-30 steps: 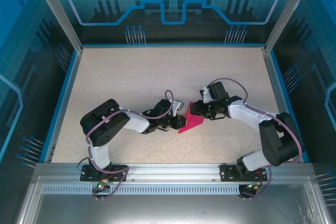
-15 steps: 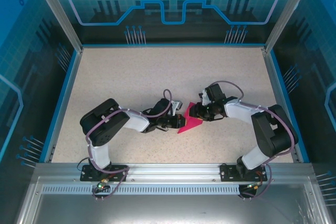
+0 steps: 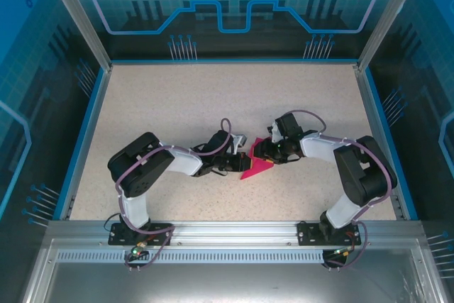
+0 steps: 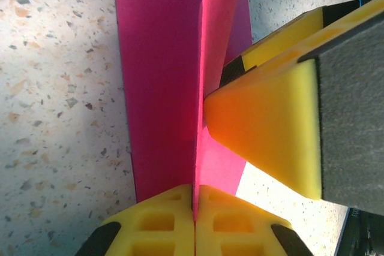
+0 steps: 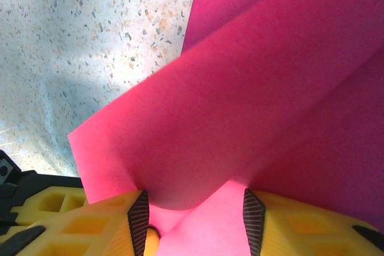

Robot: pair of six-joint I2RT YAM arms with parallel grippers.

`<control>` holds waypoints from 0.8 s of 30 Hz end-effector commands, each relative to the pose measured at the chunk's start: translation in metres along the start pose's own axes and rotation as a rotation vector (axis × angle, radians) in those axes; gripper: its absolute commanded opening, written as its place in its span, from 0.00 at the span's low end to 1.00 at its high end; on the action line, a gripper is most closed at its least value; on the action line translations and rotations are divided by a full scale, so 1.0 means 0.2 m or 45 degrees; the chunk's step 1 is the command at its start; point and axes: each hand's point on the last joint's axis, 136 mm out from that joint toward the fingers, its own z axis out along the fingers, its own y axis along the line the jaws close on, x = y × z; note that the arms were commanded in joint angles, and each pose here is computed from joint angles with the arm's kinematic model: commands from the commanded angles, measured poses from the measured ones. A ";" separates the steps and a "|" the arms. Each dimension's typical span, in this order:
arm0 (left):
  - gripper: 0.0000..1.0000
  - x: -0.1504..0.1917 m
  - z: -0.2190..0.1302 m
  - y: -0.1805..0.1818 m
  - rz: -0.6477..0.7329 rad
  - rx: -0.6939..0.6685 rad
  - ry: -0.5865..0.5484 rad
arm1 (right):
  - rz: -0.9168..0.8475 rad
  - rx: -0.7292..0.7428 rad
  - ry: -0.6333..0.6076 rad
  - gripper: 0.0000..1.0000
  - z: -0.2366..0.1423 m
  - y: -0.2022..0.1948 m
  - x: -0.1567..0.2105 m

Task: Fold a paper plane with a square sheet of paper (pick it up from the middle)
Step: Fourth fold the wing at the center of the table.

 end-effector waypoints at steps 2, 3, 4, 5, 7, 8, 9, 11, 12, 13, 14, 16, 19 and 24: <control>0.07 0.02 0.02 0.01 -0.033 0.008 0.056 | -0.012 -0.044 -0.019 0.48 0.00 0.05 -0.03; 0.07 0.02 0.02 0.01 -0.033 0.008 0.059 | -0.018 -0.056 -0.024 0.48 0.00 0.06 -0.03; 0.07 0.02 0.02 0.01 -0.034 0.005 0.061 | -0.022 -0.066 -0.030 0.48 -0.01 0.06 -0.04; 0.06 0.02 0.02 0.01 -0.034 0.005 0.062 | -0.025 -0.073 -0.034 0.48 -0.01 0.07 -0.04; 0.06 0.02 0.03 0.01 -0.034 0.004 0.067 | -0.035 -0.087 -0.045 0.48 -0.02 0.08 -0.04; 0.06 0.02 0.03 0.01 -0.036 0.001 0.071 | -0.038 -0.090 -0.048 0.48 -0.02 0.08 -0.03; 0.06 0.03 0.03 0.01 -0.040 -0.002 0.072 | -0.041 -0.092 -0.052 0.48 -0.03 0.08 -0.04; 0.05 0.03 0.03 0.02 -0.042 -0.004 0.076 | -0.034 -0.077 -0.047 0.48 -0.02 0.07 -0.03; 0.06 0.03 0.03 0.02 -0.043 -0.004 0.077 | -0.029 -0.063 -0.040 0.48 -0.02 0.06 -0.03; 0.05 0.03 0.04 0.02 -0.043 -0.004 0.080 | -0.025 -0.057 -0.035 0.48 -0.01 0.05 -0.03; 0.05 0.03 0.04 0.02 -0.044 -0.006 0.080 | -0.015 -0.042 -0.028 0.48 0.00 0.04 -0.02; 0.05 0.03 0.04 0.02 -0.046 -0.008 0.082 | 0.006 -0.014 -0.016 0.48 0.01 0.01 -0.02; 0.06 0.04 0.04 0.03 -0.049 -0.009 0.084 | 0.041 0.033 0.002 0.47 0.04 -0.03 -0.01; 0.15 0.03 0.02 0.01 -0.046 -0.008 0.079 | 0.086 0.136 0.021 0.44 0.05 -0.11 0.00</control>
